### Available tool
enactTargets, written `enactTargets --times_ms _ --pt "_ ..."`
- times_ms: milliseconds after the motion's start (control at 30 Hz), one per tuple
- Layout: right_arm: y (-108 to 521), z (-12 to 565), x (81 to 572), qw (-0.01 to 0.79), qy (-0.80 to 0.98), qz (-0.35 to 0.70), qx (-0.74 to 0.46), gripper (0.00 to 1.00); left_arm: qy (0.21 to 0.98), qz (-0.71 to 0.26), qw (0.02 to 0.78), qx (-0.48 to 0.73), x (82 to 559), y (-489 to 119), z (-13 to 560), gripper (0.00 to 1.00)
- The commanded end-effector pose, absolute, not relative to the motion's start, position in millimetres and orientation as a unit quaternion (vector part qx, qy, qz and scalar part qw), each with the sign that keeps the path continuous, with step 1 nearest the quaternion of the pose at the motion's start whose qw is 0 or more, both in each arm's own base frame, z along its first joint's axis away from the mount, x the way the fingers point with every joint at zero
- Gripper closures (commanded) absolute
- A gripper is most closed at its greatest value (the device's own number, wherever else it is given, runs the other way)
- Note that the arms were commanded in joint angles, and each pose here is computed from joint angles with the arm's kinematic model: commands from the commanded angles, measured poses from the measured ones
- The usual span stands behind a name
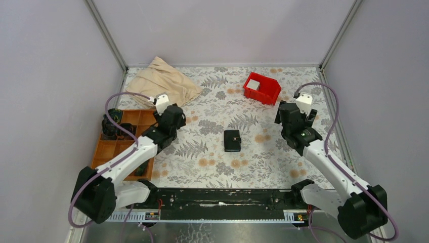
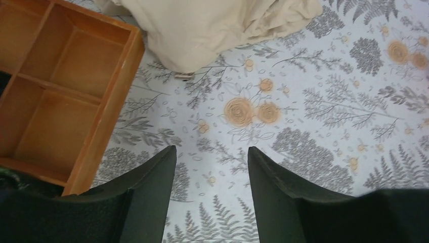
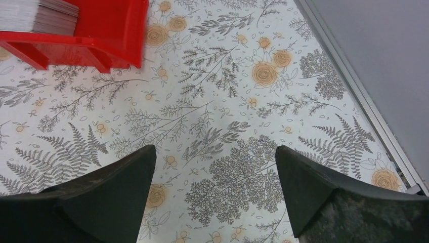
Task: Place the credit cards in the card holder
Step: Reset both arms
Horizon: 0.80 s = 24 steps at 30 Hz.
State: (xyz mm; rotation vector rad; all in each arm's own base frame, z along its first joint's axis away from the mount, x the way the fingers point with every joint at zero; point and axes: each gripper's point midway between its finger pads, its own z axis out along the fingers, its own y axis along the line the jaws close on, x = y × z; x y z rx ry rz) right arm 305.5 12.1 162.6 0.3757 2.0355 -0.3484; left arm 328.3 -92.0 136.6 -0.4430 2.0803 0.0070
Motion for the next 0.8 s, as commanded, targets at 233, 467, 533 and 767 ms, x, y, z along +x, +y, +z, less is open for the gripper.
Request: enactTargets --times_ms 233,467,533,767 --pt "-8 166 296 0.500 0.816 -0.181 0.225 0.01 0.799 0.002 0.566 -0.201 316 -64 148 0.29" --pt "-15 184 301 0.516 0.791 -0.198 0.262 0.01 0.798 0.013 0.563 -0.216 315 -59 142 0.24" --pt "-17 184 302 0.512 0.788 -0.206 0.273 0.01 0.795 0.017 0.564 -0.222 314 -57 142 0.21" --pt "-19 196 307 0.515 0.776 -0.215 0.295 0.03 0.789 0.026 0.565 -0.238 312 -50 140 0.15"
